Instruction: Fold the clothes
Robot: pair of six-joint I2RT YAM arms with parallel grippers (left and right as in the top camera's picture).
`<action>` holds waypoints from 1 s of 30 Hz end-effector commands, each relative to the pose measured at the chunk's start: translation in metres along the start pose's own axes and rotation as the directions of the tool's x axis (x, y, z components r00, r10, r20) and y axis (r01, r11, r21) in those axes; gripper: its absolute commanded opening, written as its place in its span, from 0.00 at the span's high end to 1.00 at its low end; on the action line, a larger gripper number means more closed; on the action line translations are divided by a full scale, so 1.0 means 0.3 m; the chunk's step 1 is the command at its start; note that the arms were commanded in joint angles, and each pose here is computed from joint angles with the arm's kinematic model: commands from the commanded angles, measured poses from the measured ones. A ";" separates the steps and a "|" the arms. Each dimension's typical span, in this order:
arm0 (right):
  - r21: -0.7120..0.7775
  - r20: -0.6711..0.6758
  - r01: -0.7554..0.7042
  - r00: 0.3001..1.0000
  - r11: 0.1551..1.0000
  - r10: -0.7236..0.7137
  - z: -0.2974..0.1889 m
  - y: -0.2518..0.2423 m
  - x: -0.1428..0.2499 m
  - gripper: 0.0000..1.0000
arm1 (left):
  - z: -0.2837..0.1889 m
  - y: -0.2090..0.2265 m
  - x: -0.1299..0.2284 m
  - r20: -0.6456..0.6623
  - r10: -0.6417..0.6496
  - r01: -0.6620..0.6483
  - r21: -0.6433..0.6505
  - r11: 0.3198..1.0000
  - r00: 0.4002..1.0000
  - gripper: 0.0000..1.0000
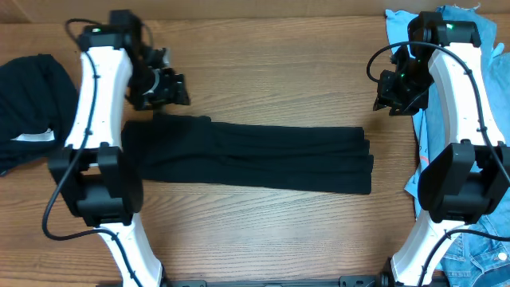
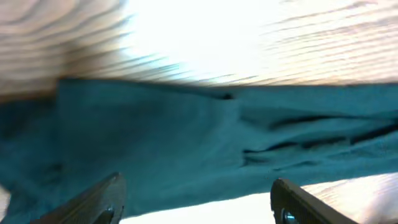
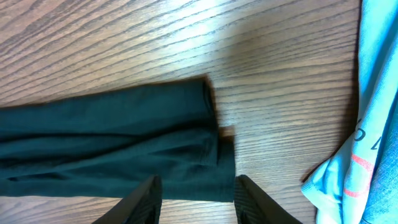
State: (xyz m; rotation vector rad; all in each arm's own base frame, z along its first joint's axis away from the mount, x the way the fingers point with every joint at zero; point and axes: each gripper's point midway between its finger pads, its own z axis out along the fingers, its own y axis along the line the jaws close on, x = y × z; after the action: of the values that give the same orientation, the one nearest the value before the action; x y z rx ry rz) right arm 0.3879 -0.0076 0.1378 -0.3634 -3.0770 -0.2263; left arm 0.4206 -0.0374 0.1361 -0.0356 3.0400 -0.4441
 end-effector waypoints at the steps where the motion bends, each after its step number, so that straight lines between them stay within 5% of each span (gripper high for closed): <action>1: -0.011 0.016 -0.002 1.000 1.000 0.002 -0.019 0.002 -0.006 0.58 | 0.048 -0.086 -0.008 -0.010 0.057 -0.057 -0.001 0.998 0.998 0.23; 3: -0.011 0.014 -0.003 1.000 1.000 0.003 -0.019 0.002 -0.004 0.58 | 0.060 -0.055 -0.014 0.007 -0.036 0.037 -0.132 0.991 0.999 0.24; 10: -0.011 0.014 -0.003 1.000 1.000 0.003 -0.019 0.002 -0.005 0.58 | 0.201 -0.052 0.065 -0.058 -0.176 0.165 -0.152 0.974 0.983 0.28; 22: -0.010 0.010 -0.003 1.000 1.000 0.003 -0.018 0.001 -0.001 0.58 | 0.401 -0.074 0.120 -0.060 -0.169 0.159 -0.150 0.976 0.984 0.34; 29: -0.010 0.010 -0.003 1.000 1.000 0.003 -0.018 0.001 -0.001 0.58 | 0.414 -0.060 0.153 -0.089 -0.179 0.162 -0.167 0.972 0.980 0.73; 30: -0.010 0.010 -0.003 1.000 1.000 0.003 -0.018 0.001 -0.001 0.58 | 0.413 -0.058 0.160 -0.097 -0.181 0.163 -0.171 0.972 0.979 0.73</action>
State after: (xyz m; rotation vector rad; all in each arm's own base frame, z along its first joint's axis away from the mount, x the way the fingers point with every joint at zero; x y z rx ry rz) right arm 0.3861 -0.0075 0.1379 -0.3628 -3.0695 -0.2254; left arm 0.3889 -0.0917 0.0248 -0.2848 3.1598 -0.2339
